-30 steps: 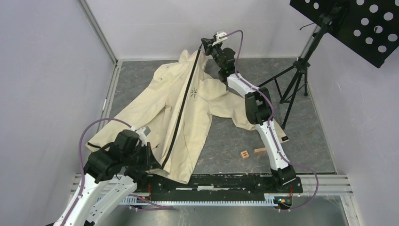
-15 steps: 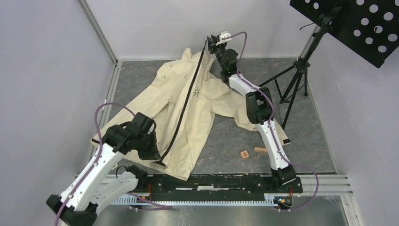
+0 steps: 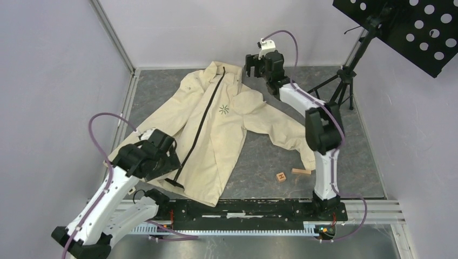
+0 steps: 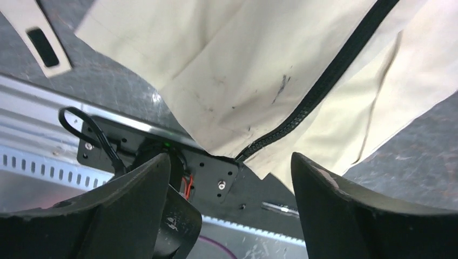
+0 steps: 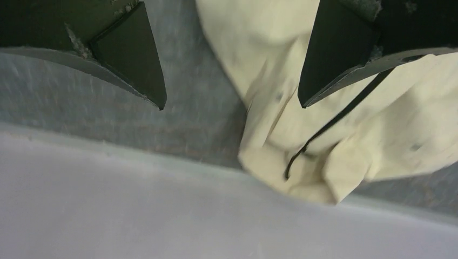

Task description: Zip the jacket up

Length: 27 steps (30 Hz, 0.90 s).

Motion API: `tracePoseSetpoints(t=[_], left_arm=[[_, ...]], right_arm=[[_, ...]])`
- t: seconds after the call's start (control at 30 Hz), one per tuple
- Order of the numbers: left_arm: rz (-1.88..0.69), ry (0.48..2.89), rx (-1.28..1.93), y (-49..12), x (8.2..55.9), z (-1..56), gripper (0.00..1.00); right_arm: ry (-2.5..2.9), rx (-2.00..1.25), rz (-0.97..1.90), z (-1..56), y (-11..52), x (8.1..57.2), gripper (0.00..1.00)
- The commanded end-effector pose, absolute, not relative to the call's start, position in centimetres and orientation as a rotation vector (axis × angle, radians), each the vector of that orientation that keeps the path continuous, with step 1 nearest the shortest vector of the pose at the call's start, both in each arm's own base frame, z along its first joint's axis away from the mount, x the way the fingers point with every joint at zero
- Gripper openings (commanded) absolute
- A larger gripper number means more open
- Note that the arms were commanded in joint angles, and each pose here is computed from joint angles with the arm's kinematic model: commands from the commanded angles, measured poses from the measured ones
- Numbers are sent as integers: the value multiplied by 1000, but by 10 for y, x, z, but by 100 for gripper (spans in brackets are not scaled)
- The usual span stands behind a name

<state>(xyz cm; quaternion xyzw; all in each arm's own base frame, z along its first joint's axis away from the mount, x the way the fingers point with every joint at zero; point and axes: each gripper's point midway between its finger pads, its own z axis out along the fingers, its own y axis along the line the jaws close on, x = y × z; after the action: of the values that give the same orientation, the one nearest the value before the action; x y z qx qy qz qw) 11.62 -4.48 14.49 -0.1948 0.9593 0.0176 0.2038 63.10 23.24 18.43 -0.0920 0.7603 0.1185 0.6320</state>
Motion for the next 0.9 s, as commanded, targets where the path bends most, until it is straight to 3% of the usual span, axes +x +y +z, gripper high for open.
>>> tracePoseSetpoints(t=[0.0, 0.2, 0.4, 0.67, 0.87], left_arm=[[12, 2397, -638, -24, 134, 194, 89], [-409, 2056, -350, -55, 155, 297, 100], [-695, 1656, -117, -72, 134, 421, 100], [-778, 1328, -32, -59, 99, 521, 100], [-794, 1217, -22, -51, 84, 558, 100]], right_arm=[[1802, -301, 368, 253, 259, 513, 98], [1836, -466, 394, 280, 261, 382, 98], [1611, -523, 509, 374, 223, 282, 98], [1223, -440, 524, 519, 127, 168, 98], [1099, -314, 393, 541, 61, 129, 98]])
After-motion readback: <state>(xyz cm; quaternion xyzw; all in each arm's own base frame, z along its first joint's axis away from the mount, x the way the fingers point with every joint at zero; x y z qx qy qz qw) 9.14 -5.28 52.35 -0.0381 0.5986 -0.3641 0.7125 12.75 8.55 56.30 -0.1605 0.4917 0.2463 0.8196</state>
